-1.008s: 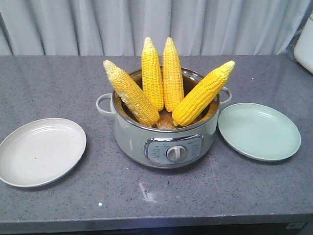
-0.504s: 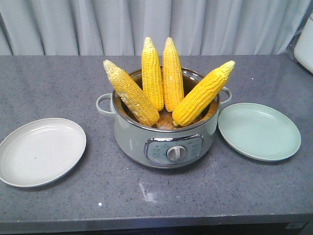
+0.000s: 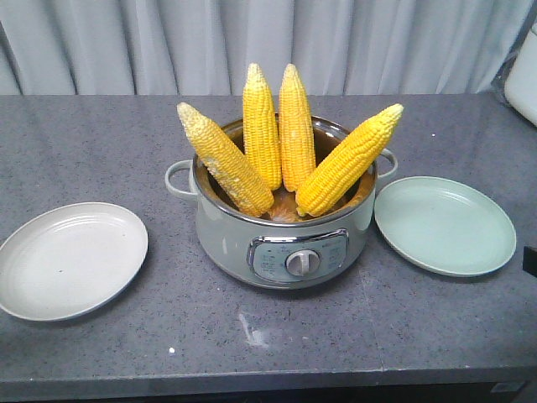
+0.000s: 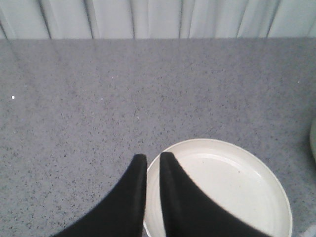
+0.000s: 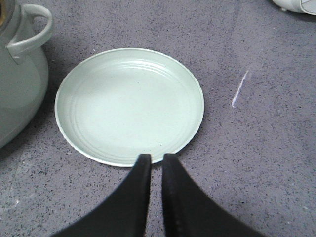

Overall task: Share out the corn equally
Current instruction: 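Reach the right gripper into the pot and grasp a corn cob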

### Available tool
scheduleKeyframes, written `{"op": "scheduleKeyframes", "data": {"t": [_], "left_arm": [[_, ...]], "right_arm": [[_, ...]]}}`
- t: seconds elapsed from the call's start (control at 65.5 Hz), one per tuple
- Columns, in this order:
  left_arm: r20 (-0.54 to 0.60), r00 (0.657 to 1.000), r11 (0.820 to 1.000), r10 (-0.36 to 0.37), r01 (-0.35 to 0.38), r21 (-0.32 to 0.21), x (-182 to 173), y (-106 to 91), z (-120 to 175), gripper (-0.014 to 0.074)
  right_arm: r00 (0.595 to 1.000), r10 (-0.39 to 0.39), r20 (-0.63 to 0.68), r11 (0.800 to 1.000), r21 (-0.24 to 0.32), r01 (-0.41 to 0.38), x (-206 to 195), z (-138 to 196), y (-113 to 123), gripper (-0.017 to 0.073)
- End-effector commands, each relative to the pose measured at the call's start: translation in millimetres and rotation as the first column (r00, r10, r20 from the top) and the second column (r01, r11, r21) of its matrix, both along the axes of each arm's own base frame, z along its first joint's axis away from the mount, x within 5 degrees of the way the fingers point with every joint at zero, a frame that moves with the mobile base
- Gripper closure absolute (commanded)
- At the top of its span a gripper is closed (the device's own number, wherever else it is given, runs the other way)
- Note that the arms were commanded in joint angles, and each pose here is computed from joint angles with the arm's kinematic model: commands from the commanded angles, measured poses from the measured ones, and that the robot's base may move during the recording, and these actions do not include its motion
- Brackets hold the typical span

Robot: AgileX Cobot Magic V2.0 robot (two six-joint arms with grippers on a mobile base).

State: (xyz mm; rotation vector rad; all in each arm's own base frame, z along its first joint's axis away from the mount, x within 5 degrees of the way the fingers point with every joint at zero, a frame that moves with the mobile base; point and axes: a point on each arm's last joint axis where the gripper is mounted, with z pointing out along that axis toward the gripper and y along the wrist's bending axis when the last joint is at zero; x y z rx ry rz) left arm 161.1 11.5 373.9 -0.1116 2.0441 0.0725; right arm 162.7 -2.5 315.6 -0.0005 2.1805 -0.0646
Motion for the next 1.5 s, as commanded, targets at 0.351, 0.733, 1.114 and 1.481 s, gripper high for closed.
{"op": "scheduleKeyframes", "data": {"t": [0.351,0.733,1.114,1.481], "left_arm": [[0.040,0.939,0.940,-0.341,0.341,-0.001,6,-39.6,8,-0.0044],[0.044,0.855,0.856,-0.517,0.517,0.007,-1,-65.5,9,0.0009],[0.045,0.855,0.856,-0.517,0.517,0.006,-1,-65.5,9,0.0040],[0.045,0.855,0.856,-0.517,0.517,0.006,-1,-65.5,9,0.0040]], "right_arm": [[0.993,0.028,0.112,0.995,0.089,-0.038,28,9,7,-0.0141],[0.936,0.306,0.173,0.940,0.101,-0.326,70,34,46,-0.0034],[0.915,0.368,0.167,0.909,0.141,-0.391,140,39,79,-0.0013],[0.859,0.489,0.150,0.848,0.151,-0.508,181,28,115,-0.0013]]}}
